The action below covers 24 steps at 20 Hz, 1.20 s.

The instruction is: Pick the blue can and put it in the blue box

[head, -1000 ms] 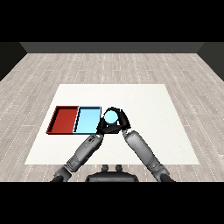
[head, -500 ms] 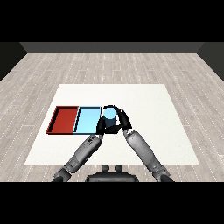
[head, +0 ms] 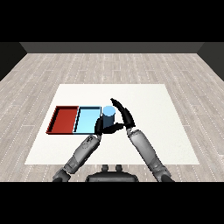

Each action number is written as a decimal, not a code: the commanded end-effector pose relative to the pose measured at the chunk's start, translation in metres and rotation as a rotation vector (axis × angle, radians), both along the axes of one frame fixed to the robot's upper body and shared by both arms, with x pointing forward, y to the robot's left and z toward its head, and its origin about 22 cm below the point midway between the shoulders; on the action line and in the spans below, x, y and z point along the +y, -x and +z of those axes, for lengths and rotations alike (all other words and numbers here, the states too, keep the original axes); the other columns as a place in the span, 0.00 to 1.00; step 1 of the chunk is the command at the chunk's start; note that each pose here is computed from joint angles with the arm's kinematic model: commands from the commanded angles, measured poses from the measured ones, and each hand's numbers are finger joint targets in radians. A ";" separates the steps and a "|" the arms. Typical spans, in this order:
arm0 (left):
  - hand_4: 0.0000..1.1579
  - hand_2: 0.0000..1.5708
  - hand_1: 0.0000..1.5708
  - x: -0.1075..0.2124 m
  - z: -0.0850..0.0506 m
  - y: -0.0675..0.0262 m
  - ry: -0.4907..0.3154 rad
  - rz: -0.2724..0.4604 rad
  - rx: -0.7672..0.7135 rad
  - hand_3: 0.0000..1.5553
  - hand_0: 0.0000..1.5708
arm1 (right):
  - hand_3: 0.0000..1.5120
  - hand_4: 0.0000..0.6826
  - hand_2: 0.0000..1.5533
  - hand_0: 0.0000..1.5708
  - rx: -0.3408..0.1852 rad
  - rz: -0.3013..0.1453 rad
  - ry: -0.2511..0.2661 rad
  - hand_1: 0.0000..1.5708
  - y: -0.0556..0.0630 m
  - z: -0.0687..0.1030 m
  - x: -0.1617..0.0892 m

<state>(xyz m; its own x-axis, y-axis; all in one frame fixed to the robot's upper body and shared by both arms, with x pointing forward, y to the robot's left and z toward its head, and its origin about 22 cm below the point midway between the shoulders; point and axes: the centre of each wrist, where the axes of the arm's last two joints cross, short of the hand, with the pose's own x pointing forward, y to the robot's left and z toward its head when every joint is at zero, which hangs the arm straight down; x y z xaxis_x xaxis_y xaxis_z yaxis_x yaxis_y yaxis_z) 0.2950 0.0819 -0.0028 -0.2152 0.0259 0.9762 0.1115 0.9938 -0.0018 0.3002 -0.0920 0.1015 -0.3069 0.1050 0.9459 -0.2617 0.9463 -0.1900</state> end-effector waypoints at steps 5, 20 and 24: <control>0.98 1.00 1.00 0.032 -0.017 0.0020 -0.070 0.080 0.028 0.95 1.00 | 0.00 0.00 0.00 0.00 0.003 -0.130 -0.120 0.00 0.008 -0.001 -0.047; 0.95 1.00 1.00 0.141 -0.004 -0.0619 -0.336 0.332 0.235 0.96 1.00 | 0.00 0.00 0.00 0.00 0.089 -0.185 -0.256 0.00 0.010 -0.035 -0.083; 0.89 0.99 1.00 0.189 -0.024 -0.0552 -0.607 0.437 0.356 0.93 1.00 | 0.00 0.00 0.00 0.00 0.098 -0.216 -0.270 0.00 0.017 -0.054 -0.090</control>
<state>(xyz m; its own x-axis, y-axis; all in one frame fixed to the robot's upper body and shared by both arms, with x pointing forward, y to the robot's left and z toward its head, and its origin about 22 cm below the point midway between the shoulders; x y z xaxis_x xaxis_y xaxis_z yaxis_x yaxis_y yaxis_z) 0.3519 0.2295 -0.0134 0.1102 -0.3903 0.9141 -0.1635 0.9000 0.4040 0.2845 -0.1733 0.0568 -0.2227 -0.0857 0.9711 -0.0733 0.9948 0.0710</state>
